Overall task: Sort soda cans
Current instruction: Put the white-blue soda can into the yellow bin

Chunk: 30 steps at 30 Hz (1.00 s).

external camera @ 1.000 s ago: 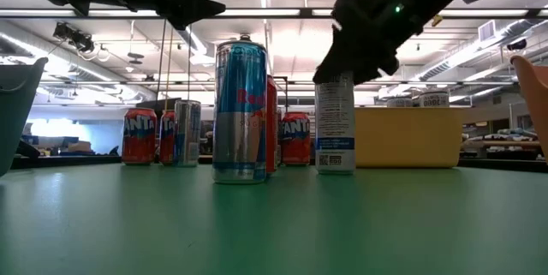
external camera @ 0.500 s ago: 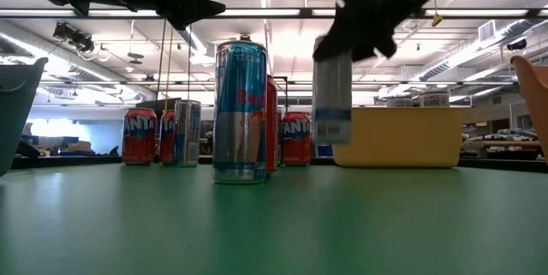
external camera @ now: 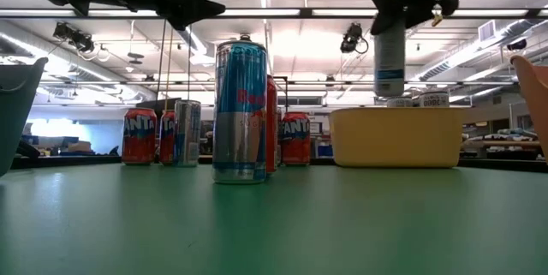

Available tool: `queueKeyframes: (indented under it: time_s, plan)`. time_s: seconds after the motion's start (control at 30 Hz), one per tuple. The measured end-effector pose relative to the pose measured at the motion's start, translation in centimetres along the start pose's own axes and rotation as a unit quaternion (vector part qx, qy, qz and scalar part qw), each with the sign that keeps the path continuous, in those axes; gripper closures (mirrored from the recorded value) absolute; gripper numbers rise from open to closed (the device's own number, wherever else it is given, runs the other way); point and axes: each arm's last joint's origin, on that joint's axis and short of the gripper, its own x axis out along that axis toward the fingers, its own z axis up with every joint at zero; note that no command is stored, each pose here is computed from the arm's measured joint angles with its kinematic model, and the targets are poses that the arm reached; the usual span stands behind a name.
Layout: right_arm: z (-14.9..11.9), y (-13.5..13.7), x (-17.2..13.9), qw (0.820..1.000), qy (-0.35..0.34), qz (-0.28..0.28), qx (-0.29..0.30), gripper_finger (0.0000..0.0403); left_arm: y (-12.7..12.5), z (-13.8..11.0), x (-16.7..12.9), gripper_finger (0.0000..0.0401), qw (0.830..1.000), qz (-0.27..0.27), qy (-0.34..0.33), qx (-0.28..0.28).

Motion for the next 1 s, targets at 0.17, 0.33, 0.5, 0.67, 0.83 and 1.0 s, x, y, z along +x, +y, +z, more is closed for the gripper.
queueKeyframes:
  time_s: [0.17, 0.33, 0.5, 0.67, 0.83, 1.0]
  plan:
    - [-0.1, -1.2, 1.3, 0.998, 0.013, -0.055, 0.011, 0.0159, 0.0, 0.0, 0.0, 0.0076, 1.000, 0.003, 0.000, 0.000]
    - [-0.8, -2.0, 2.8, 0.995, 0.024, -0.098, 0.018, 0.0159, 0.0, 0.0, 0.0, 0.0076, 1.000, 0.003, 0.001, 0.000]
    - [-2.4, -2.6, 4.2, 0.991, 0.039, -0.121, 0.034, 0.0159, 0.0, -0.1, 0.0, 0.0076, 1.000, 0.003, 0.005, 0.001]
    - [-3.5, -2.6, 5.5, 0.991, 0.041, -0.109, 0.067, 0.0159, 0.0, -0.1, 0.0, 0.0076, 1.000, 0.003, 0.005, 0.002]
    - [-4.6, -2.8, 6.5, 0.990, 0.045, -0.102, 0.090, 0.0159, 0.0, -0.2, 0.0, 0.0076, 1.000, 0.002, 0.011, 0.003]
    - [-6.2, -3.3, 7.8, 0.986, 0.059, -0.099, 0.119, 0.0159, 0.0, -0.2, 0.0, 0.0076, 1.000, 0.002, 0.013, 0.003]
